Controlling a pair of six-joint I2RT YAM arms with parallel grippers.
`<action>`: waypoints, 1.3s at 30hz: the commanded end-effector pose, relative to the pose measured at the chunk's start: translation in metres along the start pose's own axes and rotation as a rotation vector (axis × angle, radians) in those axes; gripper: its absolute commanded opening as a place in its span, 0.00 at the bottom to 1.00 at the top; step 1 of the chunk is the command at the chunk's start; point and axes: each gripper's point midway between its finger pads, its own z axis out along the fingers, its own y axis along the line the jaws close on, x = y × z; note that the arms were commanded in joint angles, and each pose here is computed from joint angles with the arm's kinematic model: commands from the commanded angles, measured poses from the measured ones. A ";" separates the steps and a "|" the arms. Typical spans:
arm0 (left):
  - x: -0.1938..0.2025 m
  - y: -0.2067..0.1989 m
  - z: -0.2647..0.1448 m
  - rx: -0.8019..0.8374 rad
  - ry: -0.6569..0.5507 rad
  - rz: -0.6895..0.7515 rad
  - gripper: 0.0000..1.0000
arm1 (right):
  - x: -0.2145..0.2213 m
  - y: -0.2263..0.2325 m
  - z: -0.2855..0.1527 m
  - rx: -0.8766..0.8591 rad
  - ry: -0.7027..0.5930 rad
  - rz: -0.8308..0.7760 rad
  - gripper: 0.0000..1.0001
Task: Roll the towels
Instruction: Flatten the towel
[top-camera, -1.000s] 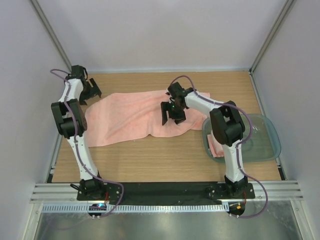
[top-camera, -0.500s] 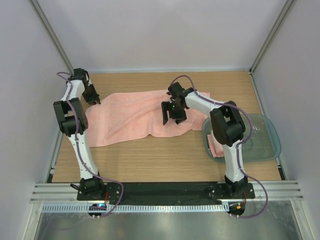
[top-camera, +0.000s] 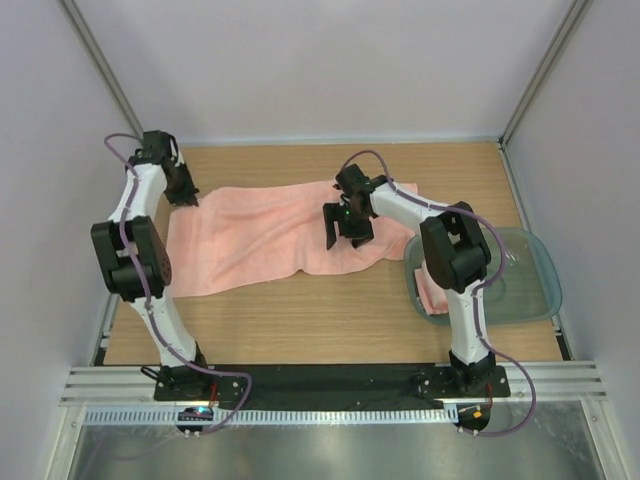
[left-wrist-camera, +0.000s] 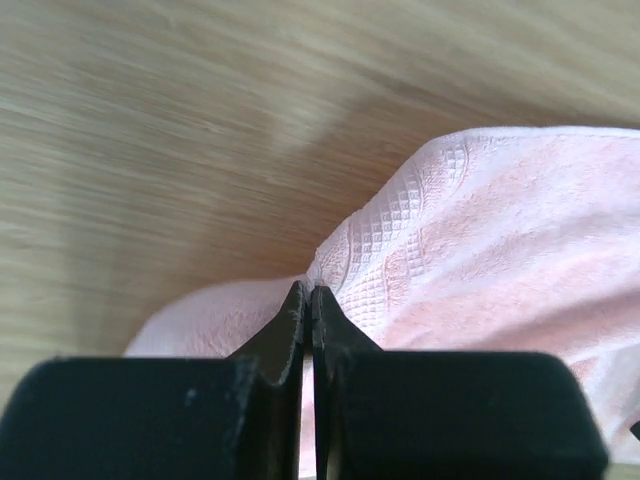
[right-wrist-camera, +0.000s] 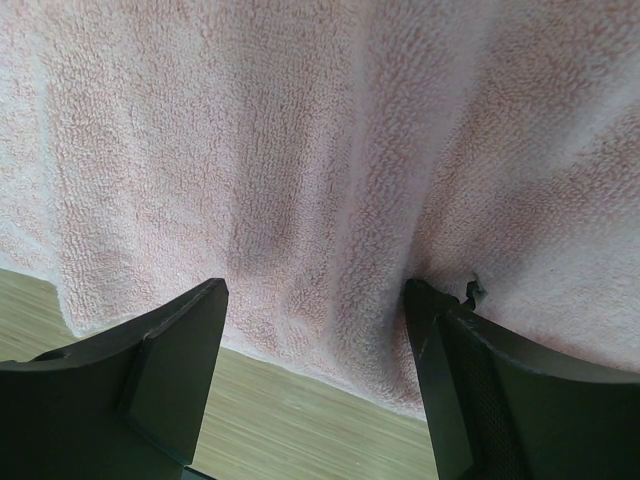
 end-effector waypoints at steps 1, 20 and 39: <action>-0.041 -0.034 -0.083 -0.081 -0.285 0.180 0.00 | -0.002 -0.005 -0.011 0.035 -0.023 -0.013 0.79; 0.023 -0.024 -0.053 -0.253 -0.224 0.188 0.97 | 0.003 -0.003 -0.014 0.024 -0.005 -0.014 0.79; 0.002 0.015 0.058 -0.399 -0.033 0.103 0.56 | 0.006 -0.004 -0.009 0.025 0.006 -0.025 0.79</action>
